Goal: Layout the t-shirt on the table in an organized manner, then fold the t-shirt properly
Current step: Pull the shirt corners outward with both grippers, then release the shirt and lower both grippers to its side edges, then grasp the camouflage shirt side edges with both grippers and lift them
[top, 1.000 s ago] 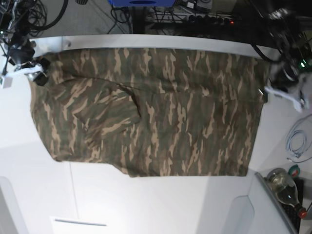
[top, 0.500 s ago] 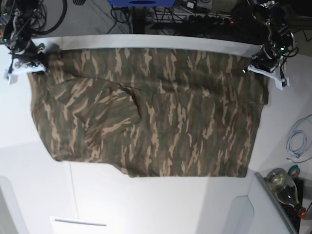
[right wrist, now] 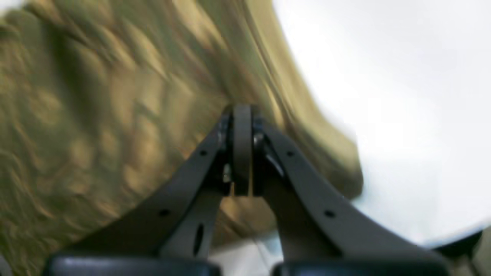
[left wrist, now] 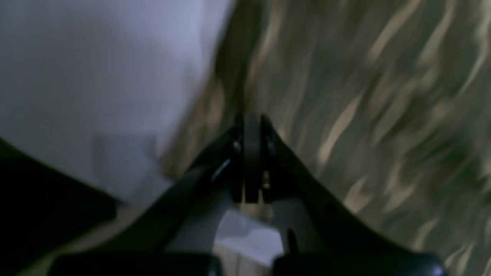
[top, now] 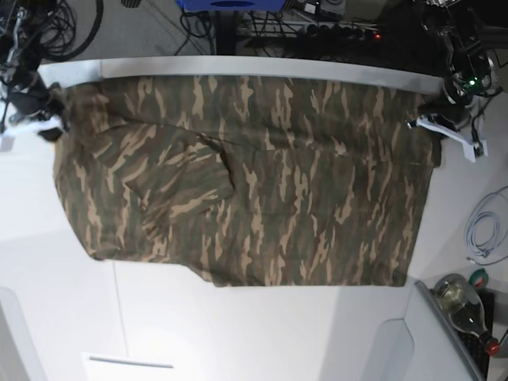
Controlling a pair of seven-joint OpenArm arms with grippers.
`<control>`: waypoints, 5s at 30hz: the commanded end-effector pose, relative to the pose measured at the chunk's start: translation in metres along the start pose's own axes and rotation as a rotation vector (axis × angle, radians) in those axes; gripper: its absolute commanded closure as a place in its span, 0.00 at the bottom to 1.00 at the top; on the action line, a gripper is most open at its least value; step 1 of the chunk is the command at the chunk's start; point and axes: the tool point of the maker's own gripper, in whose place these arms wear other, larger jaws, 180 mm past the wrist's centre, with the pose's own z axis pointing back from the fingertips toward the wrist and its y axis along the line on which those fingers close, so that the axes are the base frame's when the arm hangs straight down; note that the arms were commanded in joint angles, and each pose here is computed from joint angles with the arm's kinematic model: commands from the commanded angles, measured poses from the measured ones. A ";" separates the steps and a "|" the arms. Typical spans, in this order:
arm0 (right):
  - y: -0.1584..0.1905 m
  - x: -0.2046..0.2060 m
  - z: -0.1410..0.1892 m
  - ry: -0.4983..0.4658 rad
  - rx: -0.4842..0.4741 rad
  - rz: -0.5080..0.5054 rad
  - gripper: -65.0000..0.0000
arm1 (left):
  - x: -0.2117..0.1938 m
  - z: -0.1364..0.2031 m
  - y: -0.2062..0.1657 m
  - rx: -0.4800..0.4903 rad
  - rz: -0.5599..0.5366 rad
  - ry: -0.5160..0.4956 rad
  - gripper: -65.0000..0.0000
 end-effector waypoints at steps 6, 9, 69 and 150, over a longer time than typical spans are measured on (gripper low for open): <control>0.037 0.091 -0.014 -0.173 0.074 0.084 0.94 | 0.076 -0.001 0.000 0.001 -0.034 -0.162 1.00; 0.049 0.126 -0.065 -0.122 0.038 0.207 0.74 | 0.091 -0.013 0.006 0.007 -0.022 -0.164 1.00; 0.120 0.008 -0.057 0.102 0.208 0.643 1.00 | 0.168 -0.109 -0.032 -0.077 0.046 -0.110 0.31; 0.082 -0.075 -0.001 0.246 0.148 0.482 0.64 | 0.067 -0.043 -0.036 -0.103 -0.255 -0.109 1.00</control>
